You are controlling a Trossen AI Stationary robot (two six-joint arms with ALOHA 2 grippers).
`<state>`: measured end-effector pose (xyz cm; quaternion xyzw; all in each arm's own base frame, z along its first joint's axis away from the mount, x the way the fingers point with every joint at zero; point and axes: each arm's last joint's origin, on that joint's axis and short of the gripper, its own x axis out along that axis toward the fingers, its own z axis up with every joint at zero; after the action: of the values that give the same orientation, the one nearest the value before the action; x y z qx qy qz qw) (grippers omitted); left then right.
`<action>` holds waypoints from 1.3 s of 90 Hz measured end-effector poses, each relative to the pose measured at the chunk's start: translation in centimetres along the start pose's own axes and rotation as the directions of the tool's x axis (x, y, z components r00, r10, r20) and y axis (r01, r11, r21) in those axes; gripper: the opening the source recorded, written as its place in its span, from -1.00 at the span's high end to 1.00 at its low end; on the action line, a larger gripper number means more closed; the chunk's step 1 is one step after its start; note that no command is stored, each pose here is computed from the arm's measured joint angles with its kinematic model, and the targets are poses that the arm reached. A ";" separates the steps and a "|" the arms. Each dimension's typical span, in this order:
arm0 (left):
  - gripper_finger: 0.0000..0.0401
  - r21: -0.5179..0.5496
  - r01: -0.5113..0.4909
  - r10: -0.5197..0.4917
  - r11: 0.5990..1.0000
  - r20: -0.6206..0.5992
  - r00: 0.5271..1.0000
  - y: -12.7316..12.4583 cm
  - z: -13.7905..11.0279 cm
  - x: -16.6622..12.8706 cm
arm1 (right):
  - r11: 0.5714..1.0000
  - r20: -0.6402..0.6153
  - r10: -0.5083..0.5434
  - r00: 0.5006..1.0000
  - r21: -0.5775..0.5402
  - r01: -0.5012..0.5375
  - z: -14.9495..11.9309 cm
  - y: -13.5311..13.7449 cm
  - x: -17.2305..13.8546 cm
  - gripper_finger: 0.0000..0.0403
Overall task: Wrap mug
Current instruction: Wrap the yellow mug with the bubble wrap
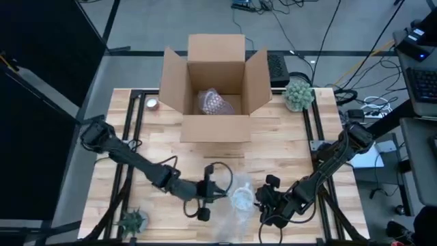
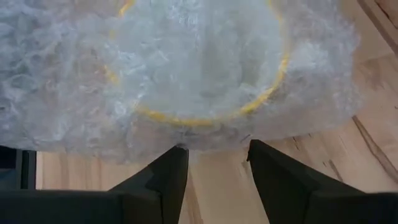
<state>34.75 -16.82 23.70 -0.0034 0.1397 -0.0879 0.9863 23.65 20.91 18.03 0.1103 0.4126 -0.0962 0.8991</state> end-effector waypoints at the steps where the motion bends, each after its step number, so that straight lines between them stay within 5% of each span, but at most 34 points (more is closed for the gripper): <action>1: 1.00 -0.004 0.009 -0.008 1.000 0.007 1.000 0.1 -0.1 0.2 | 1.000 0.000 0.000 1.000 0.000 0.000 0.0 0.0 0.0 0.22; 26: 1.00 -0.030 0.018 -0.018 0.999 -0.004 1.000 1.9 -3.0 4.7 | 1.000 -0.003 0.000 1.000 0.004 0.000 0.1 -0.1 0.1 0.22; 55: 1.00 -0.065 0.012 -0.015 0.998 -0.054 0.998 1.7 -4.8 5.8 | 0.994 -0.118 0.098 0.988 0.054 -0.092 0.4 -0.7 -3.1 0.22; 76: 1.00 -0.079 0.012 -0.015 0.997 -0.031 0.999 1.8 -4.6 5.8 | 0.980 0.133 0.178 0.975 0.064 -0.187 3.6 -1.2 -5.9 0.22; 89: 1.00 -0.089 0.005 -0.004 0.996 0.007 1.000 2.3 -4.2 5.9 | 0.990 0.221 0.139 0.965 0.005 -0.143 5.0 -1.3 -4.4 0.22; 117: 1.00 -0.092 -0.010 0.010 0.996 -0.002 1.000 3.0 -4.3 6.0 | 0.998 0.141 0.057 0.988 0.000 -0.057 4.5 -1.4 0.2 0.22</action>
<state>39.80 -14.84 17.86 -0.0480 0.1442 -0.0764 0.9854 26.67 18.29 20.54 0.1169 0.3444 -0.0789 0.9282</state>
